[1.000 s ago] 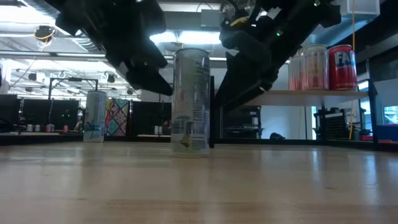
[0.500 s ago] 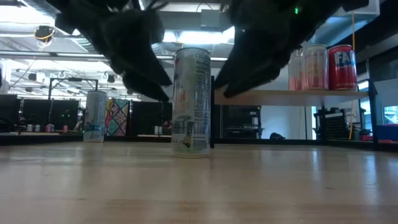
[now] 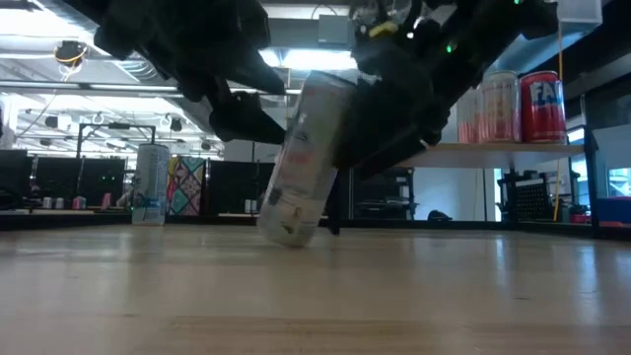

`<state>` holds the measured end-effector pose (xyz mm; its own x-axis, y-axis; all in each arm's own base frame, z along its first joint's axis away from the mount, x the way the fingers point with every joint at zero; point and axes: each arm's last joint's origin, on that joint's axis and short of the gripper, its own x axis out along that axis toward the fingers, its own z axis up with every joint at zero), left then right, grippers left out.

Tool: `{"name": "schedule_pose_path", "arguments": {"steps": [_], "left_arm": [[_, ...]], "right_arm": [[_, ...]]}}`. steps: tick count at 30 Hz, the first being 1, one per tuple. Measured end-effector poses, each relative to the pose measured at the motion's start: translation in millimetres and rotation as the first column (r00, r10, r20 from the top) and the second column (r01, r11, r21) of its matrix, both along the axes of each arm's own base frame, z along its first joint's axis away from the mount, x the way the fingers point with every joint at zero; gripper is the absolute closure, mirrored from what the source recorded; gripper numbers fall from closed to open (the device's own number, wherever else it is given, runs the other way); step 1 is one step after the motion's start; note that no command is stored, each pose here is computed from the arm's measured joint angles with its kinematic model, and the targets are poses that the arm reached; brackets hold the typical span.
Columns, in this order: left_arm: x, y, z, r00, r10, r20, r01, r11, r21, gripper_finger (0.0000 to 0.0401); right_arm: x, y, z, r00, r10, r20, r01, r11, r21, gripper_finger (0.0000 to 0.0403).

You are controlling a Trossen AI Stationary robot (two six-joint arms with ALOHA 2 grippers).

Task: Place canned beverage on shelf
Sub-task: Put the top white yellow soda can on the shelf

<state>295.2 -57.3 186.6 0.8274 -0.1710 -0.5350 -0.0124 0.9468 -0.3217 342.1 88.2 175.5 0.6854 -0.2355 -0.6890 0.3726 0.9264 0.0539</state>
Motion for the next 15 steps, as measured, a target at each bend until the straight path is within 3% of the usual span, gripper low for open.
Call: {"name": "schedule_pose_path", "arguments": {"steps": [8, 15], "left_arm": [[-1.8, -8.2, -0.6, 0.999, -0.038, -0.01, 0.038, 0.999, -0.019, 0.0029], [-2.9, -9.3, -2.6, 0.998, -0.061, -0.03, 0.06, 0.998, -0.03, 0.0029]], "right_arm": [[-0.8, -9.3, 0.3, 0.999, -0.033, -0.024, 0.032, 0.999, -0.036, 0.0068], [8.5, -11.1, 18.4, 1.0, -0.022, 0.01, 0.023, 0.997, -0.076, 0.0068]]}}
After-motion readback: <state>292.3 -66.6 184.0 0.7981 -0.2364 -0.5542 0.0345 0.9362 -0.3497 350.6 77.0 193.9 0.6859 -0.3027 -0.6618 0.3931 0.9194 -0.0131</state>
